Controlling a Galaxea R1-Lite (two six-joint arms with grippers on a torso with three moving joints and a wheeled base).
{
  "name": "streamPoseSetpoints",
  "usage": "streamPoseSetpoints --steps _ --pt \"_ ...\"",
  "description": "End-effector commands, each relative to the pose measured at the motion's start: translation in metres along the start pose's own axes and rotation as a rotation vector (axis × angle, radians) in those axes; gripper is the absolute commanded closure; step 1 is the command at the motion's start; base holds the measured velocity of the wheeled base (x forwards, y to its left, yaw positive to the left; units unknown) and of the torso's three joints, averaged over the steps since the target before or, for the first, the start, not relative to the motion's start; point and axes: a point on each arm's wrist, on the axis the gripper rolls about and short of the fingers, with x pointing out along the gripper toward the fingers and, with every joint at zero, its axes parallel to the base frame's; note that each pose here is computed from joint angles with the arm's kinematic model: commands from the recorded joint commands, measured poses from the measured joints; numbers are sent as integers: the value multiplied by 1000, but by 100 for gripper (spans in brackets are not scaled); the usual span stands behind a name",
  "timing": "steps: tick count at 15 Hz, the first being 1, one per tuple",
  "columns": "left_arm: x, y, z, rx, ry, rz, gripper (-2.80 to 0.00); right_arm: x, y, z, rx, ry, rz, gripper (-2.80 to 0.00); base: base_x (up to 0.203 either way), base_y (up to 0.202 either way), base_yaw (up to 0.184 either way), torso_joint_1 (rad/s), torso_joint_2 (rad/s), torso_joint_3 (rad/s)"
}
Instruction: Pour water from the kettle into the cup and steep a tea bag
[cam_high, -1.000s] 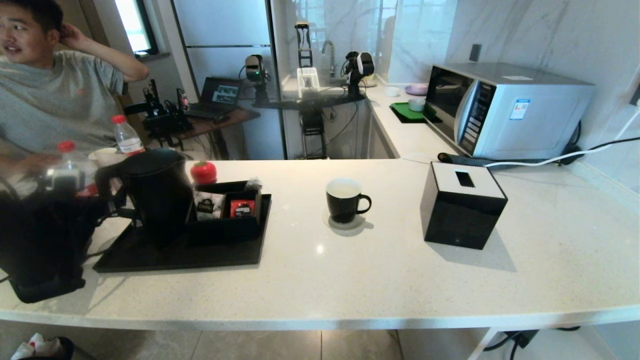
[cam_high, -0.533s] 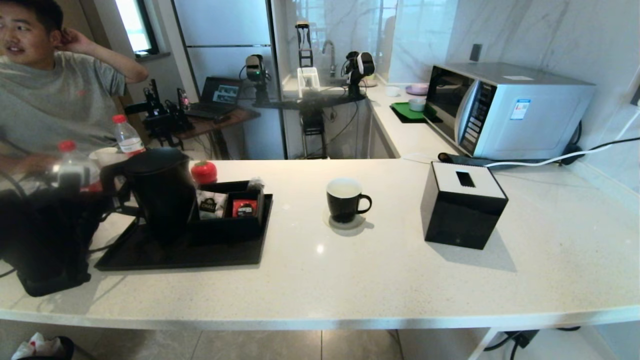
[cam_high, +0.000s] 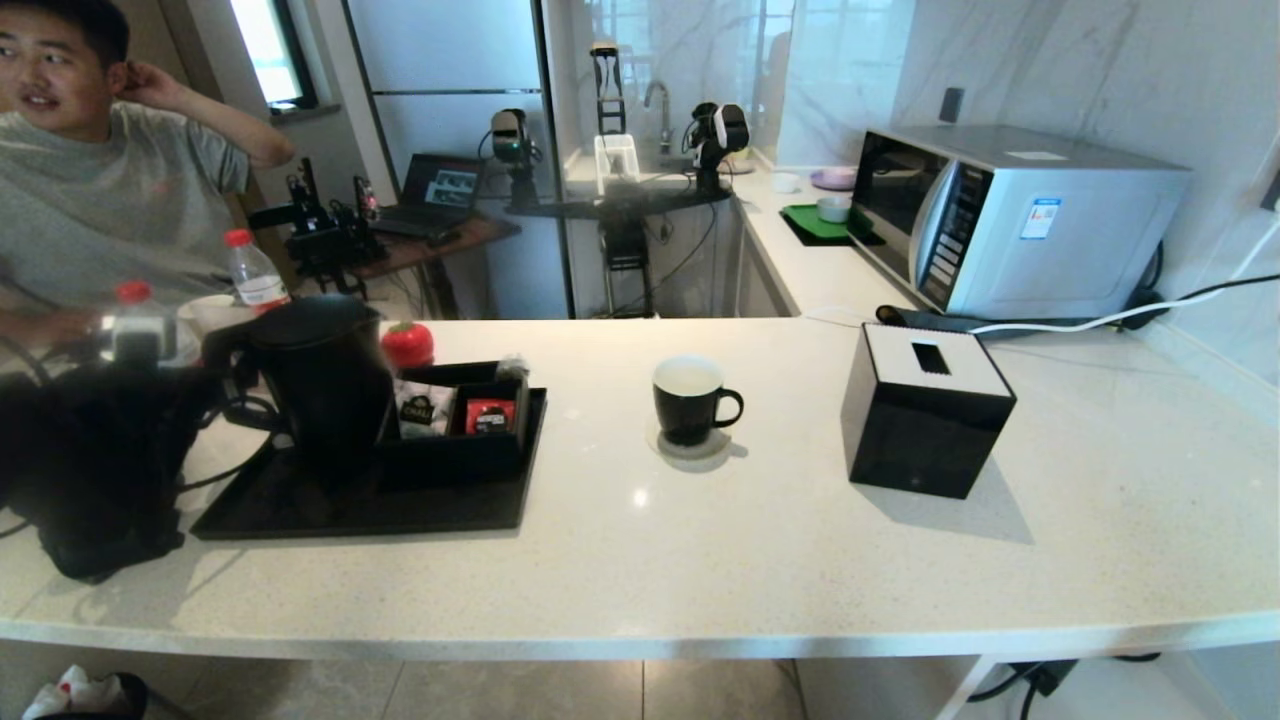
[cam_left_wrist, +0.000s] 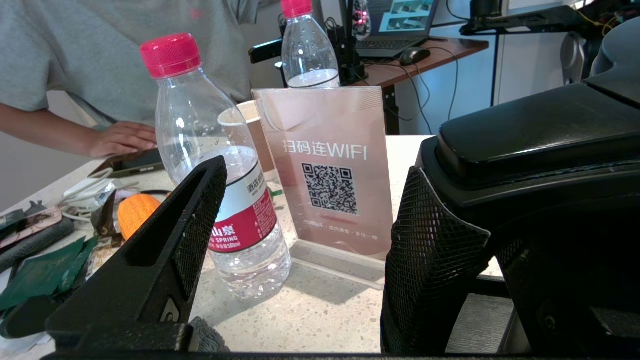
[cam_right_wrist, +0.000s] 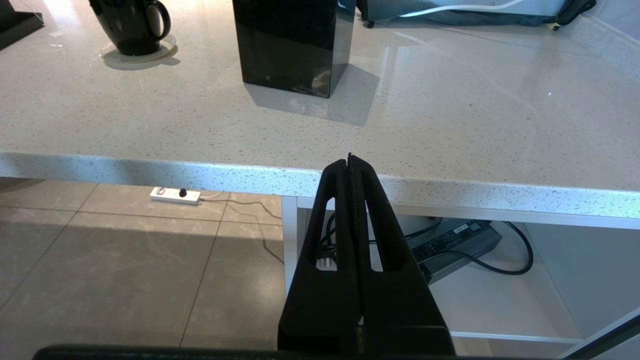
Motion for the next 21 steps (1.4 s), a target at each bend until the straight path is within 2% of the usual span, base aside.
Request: streamPoseSetpoints --steps 1,10,13,21 --pt "0 1 7 5 -53 7 -280 0 0 0 -1 1 2 0 0 0 0 0 0 0" --pt "0 1 10 7 -61 4 -280 0 0 0 -1 1 1 0 0 0 0 0 0 0" --pt "0 1 11 8 -66 -28 -280 0 0 0 0 1 1 0 0 0 0 0 0 0" --pt "0 1 11 12 -67 -35 -280 0 0 0 -1 1 0 0 0 0 0 0 0 0"
